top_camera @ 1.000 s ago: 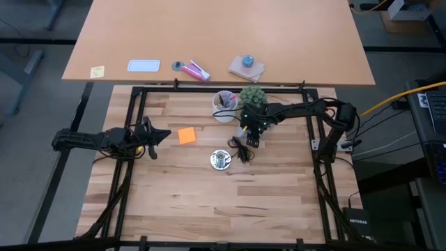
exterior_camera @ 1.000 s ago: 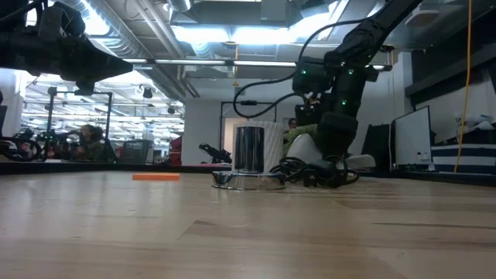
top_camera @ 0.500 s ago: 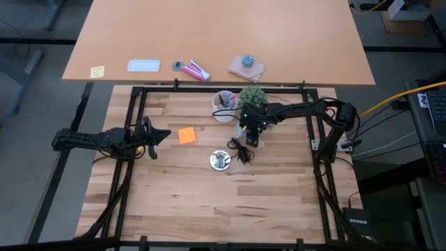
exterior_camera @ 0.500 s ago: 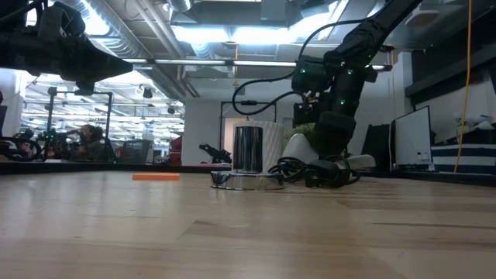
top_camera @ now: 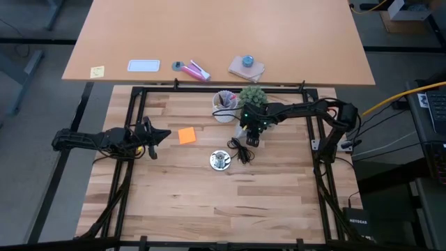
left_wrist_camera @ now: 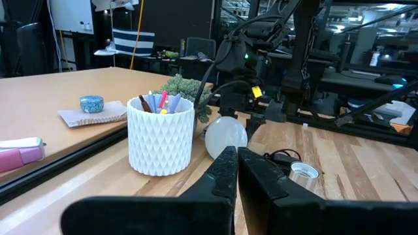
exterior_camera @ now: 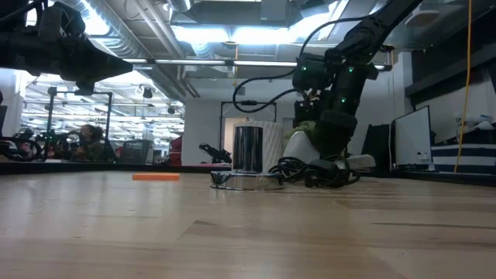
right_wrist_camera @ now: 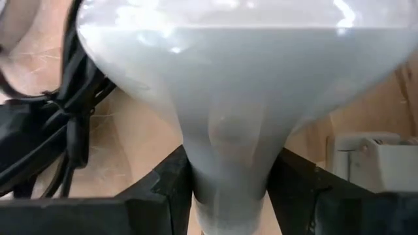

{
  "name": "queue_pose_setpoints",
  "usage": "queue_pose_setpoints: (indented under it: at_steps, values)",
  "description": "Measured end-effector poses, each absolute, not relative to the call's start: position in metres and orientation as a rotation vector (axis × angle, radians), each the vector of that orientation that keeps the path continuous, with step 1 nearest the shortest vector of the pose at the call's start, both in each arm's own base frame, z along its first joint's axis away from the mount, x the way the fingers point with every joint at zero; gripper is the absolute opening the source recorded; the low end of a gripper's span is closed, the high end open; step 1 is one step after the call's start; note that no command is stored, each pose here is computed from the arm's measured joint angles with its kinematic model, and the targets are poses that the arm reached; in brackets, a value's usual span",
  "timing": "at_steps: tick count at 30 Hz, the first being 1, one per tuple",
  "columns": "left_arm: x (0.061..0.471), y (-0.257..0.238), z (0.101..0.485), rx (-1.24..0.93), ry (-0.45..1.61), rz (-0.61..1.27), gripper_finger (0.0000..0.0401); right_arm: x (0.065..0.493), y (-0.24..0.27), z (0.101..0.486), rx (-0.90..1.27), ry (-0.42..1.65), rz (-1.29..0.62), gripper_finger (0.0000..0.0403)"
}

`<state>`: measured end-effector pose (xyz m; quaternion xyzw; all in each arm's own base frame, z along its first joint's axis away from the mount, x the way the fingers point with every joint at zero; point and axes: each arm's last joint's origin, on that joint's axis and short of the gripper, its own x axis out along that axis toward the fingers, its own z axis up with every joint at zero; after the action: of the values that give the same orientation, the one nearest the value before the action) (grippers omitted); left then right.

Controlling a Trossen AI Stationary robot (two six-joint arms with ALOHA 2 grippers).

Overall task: Screw lightbulb
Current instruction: Insert the light bulb into the lamp socket

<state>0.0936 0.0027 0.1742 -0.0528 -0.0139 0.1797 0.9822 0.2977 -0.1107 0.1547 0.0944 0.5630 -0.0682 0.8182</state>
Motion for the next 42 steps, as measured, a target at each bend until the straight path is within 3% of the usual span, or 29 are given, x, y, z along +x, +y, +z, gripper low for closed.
queue_pose_setpoints:
  at_steps: [12,19,25,32,42]
  values:
    - [0.094,0.003,0.174,-0.106,-0.028,0.362,0.0005,0.283,-0.105,0.202,0.166,1.073,-0.159,0.0161]
    - [0.094,0.003,0.174,-0.106,-0.028,0.362,0.0005,0.284,-0.104,0.237,0.129,0.825,-0.122,0.0160]
    - [0.094,0.003,0.174,-0.106,-0.028,0.362,0.0005,0.290,-0.100,0.261,0.127,0.600,0.038,0.0160]
    - [0.094,0.003,0.174,-0.106,-0.028,0.362,0.0005,0.297,-0.095,0.266,0.136,0.460,0.260,0.0160]
    - [0.094,0.003,0.174,-0.106,-0.028,0.362,0.0005,0.292,-0.084,0.237,0.055,0.368,0.349,0.0160]
